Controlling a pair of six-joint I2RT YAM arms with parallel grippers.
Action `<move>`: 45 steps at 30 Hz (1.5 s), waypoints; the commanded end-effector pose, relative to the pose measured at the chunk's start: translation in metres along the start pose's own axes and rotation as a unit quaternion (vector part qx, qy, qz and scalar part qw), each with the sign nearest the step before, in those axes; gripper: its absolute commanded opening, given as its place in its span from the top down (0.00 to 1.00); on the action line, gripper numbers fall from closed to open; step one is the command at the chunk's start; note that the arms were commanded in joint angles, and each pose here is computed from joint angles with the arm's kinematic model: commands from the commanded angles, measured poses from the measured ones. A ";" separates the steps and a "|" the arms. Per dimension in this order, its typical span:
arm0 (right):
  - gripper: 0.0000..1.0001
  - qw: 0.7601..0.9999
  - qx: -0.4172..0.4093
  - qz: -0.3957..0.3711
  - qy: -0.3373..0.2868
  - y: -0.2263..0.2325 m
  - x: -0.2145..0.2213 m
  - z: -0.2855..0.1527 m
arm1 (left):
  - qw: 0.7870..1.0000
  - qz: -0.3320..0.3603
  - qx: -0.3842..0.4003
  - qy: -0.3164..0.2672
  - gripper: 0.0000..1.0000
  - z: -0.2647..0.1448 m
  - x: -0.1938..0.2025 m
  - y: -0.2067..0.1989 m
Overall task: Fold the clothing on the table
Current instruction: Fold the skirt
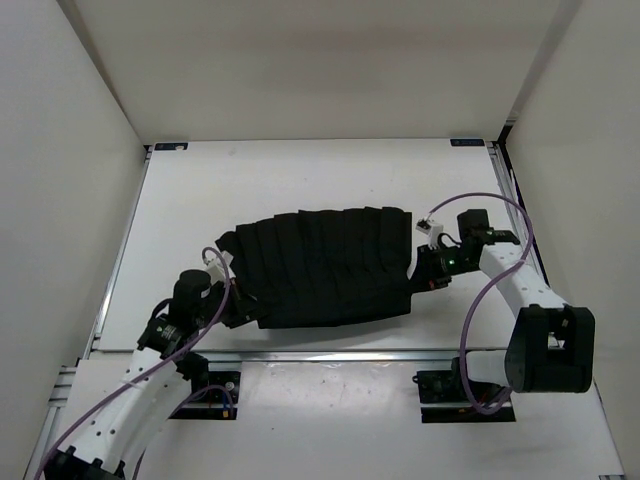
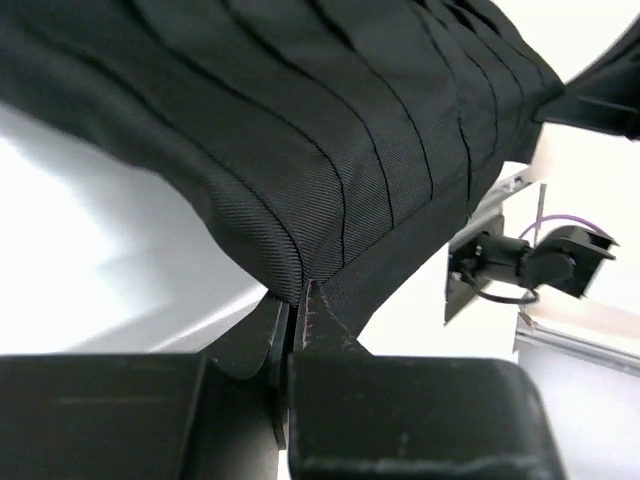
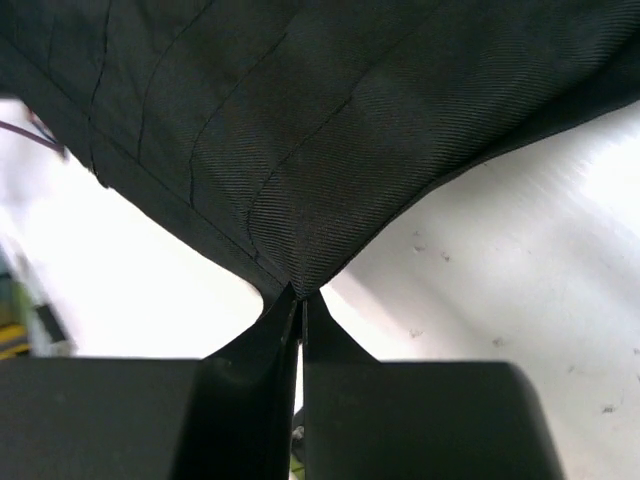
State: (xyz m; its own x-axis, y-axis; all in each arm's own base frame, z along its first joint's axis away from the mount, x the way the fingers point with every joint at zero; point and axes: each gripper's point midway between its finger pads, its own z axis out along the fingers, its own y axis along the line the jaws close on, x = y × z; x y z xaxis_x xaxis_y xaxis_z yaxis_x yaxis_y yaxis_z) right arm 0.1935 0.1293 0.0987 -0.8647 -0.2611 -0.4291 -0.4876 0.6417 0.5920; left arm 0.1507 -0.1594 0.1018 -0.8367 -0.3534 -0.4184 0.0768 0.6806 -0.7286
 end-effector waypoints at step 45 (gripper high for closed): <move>0.01 0.981 0.054 0.103 -0.156 -0.120 -0.170 -0.076 | 0.923 -0.171 -0.012 -0.346 0.01 0.005 -0.253 -0.007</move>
State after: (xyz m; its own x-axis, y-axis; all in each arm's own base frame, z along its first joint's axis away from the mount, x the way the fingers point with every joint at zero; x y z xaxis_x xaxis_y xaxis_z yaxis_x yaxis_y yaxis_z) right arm 0.4018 0.0480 0.1668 -0.8603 0.2018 -0.4681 -0.2221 0.6781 0.7006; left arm 0.3753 -0.0979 0.2200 -0.2970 -0.9045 -0.3059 -0.1216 0.3536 -0.9275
